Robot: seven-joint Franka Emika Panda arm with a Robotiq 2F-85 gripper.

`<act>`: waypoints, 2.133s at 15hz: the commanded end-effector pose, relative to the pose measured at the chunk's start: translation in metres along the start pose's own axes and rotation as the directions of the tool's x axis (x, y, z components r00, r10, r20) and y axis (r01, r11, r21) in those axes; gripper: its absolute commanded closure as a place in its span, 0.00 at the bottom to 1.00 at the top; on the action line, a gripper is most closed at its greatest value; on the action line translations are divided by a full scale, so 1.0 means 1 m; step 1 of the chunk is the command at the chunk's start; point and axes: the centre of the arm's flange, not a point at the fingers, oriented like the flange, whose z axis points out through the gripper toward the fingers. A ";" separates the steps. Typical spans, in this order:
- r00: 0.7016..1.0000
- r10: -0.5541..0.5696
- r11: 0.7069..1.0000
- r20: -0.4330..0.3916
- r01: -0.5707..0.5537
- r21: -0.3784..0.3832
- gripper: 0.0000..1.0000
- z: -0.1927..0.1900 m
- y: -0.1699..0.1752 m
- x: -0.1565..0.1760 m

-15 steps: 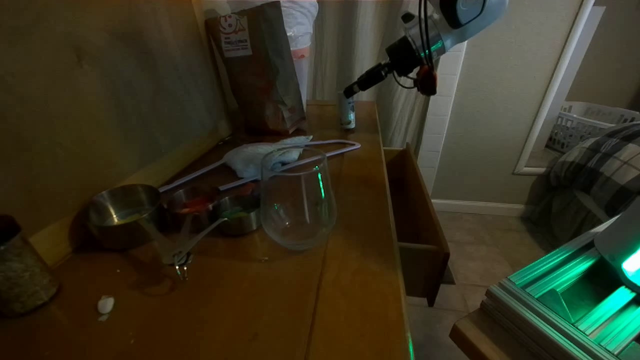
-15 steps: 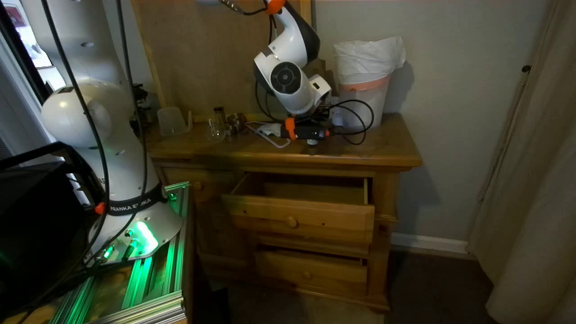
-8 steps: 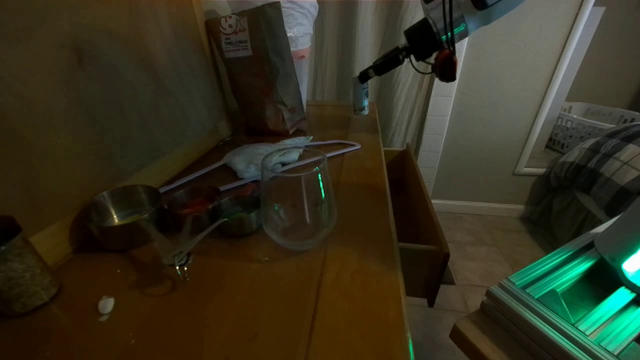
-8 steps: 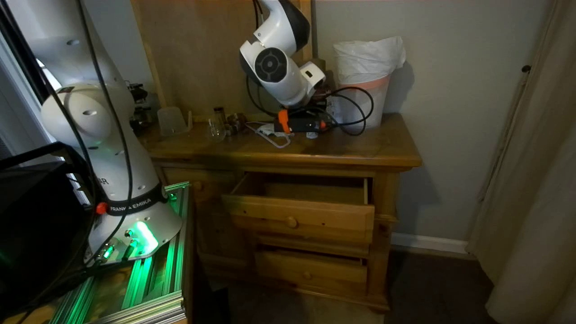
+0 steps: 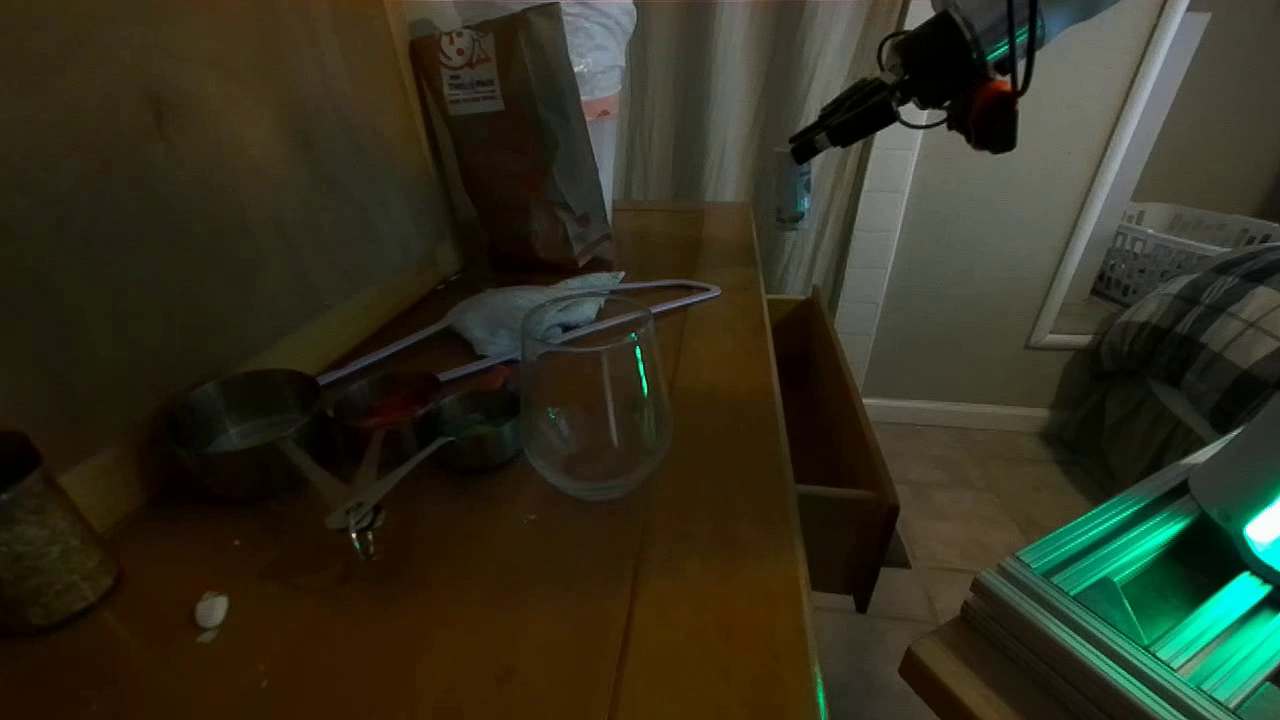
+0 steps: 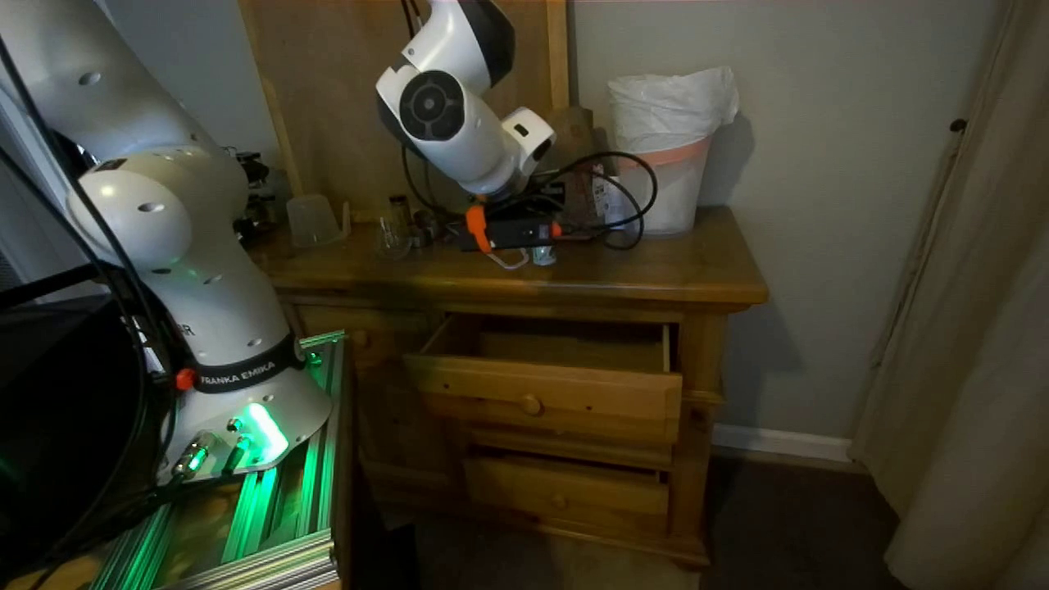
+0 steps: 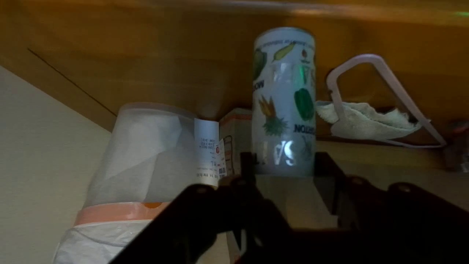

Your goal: Open the topmost drawer on the right then put the white container in the open drawer.

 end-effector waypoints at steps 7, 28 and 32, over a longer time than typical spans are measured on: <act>1.000 0.010 1.000 0.010 -0.010 0.015 0.80 -0.006 0.005 -0.013; 0.988 -0.004 0.981 -0.152 0.033 0.191 0.80 0.061 0.064 -0.174; 0.991 -0.003 0.978 -0.133 0.031 0.206 0.80 0.083 0.077 -0.186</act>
